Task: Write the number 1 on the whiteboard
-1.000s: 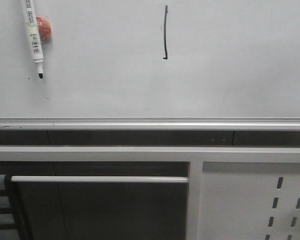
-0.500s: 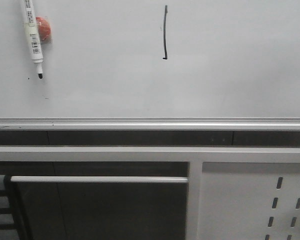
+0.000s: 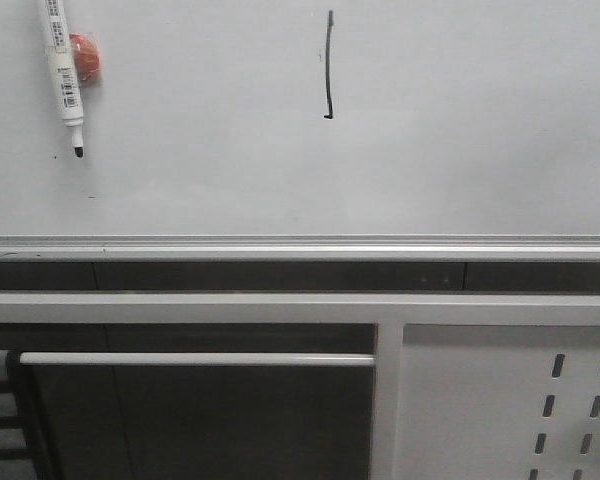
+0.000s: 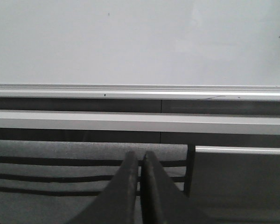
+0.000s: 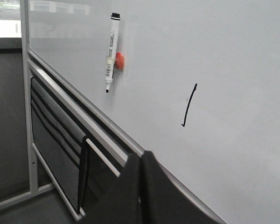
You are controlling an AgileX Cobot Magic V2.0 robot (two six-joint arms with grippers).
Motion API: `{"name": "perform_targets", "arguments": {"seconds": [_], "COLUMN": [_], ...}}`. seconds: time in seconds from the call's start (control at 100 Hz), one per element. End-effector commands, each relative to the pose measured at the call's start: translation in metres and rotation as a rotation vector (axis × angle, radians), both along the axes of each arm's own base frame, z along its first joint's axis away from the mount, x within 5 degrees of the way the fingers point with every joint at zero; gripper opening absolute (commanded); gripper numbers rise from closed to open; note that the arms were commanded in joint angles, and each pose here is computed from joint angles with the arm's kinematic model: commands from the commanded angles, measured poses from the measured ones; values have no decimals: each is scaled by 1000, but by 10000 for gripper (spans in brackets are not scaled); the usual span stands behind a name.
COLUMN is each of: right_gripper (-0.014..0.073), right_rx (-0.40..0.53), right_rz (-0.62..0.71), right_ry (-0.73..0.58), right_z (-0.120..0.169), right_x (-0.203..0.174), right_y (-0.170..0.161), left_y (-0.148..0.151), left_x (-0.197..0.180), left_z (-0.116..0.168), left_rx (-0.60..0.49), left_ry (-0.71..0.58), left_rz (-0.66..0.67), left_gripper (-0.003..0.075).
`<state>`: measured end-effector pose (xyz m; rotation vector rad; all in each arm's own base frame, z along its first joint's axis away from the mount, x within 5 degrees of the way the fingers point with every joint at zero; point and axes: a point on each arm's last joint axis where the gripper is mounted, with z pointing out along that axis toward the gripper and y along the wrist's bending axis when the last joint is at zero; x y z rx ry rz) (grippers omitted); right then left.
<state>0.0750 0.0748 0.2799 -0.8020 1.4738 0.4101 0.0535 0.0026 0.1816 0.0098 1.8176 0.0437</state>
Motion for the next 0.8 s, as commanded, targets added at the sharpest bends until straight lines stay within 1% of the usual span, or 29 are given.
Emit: {"name": "perform_targets", "arguments": {"seconds": [0.0,0.16,0.79], "right_gripper": [-79,-79,-79], "right_rx": [39,39,39], "right_rz": [21,21,20], "right_ry": [-4,-4,-3], "right_z": [9,9,9], "right_x": [-2,-2,-2], "right_y": [1,1,1], "left_y": [-2,-3,-3], "left_x": [0,0,0], "left_z": [-2,-2,-2], "left_rx": [10,4,7], "left_ry": [-54,-54,-54], "left_rz": [-35,-56,-56], "left_gripper": [-18,-18,-18]}}
